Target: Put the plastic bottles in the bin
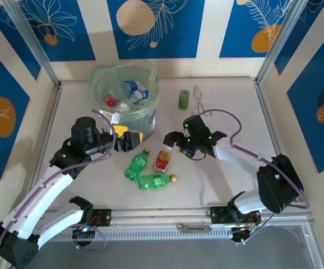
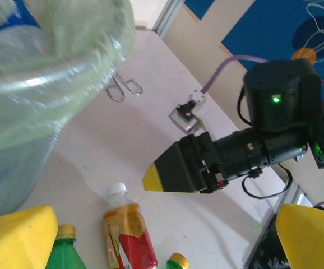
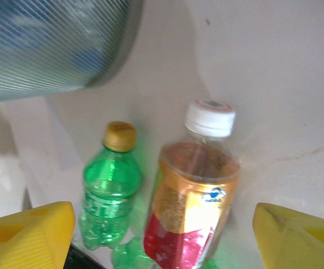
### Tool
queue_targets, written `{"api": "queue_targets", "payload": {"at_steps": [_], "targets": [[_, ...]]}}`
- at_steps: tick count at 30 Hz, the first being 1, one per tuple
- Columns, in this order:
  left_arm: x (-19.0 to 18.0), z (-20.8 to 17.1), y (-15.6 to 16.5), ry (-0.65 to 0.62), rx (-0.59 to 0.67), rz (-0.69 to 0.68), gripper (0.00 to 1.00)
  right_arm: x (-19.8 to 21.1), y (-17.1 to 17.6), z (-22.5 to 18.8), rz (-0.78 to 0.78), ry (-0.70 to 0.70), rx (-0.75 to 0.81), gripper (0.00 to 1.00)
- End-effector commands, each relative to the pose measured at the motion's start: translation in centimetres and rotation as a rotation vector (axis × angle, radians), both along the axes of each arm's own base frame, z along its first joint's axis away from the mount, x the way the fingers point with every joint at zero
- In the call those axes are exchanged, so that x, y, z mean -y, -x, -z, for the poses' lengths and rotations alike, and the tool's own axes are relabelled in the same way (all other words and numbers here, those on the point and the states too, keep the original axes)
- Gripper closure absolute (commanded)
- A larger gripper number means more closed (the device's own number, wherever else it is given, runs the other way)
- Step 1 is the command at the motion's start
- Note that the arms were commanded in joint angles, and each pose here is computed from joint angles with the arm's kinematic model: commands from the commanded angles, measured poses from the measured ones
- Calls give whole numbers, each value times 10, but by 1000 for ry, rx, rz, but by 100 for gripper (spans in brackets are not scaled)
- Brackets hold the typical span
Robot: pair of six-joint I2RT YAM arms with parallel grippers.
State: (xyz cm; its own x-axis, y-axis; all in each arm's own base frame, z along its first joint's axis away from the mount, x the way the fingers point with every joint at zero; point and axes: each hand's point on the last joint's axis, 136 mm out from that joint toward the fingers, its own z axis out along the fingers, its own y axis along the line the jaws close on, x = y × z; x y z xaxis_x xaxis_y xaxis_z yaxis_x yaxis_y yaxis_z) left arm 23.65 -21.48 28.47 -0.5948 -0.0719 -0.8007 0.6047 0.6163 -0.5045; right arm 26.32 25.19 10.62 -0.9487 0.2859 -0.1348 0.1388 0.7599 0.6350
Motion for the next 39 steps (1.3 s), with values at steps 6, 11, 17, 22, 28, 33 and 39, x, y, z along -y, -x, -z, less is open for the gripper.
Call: {"api": "queue_targets", "payload": {"at_steps": [6,11,17,22,28,33,39], "targets": [[0,17,2,-61,17,-36,0,-12,20,42,-34,107,-143,16],[-13,16,-5,-85,55,-113,0,-21,16,56,-40,133,-186,16],[-15,18,-8,-85,60,-139,0,-31,10,68,-35,110,-206,17],[-15,19,-10,-78,56,-147,0,-35,6,72,-31,96,-199,21],[-15,20,-11,-74,53,-152,0,-36,3,73,-36,88,-183,37],[-13,23,-11,-64,39,-145,0,-36,-1,68,-36,64,-168,46],[-10,20,-14,-53,29,-147,0,-32,-16,36,-28,27,-86,48]]}}
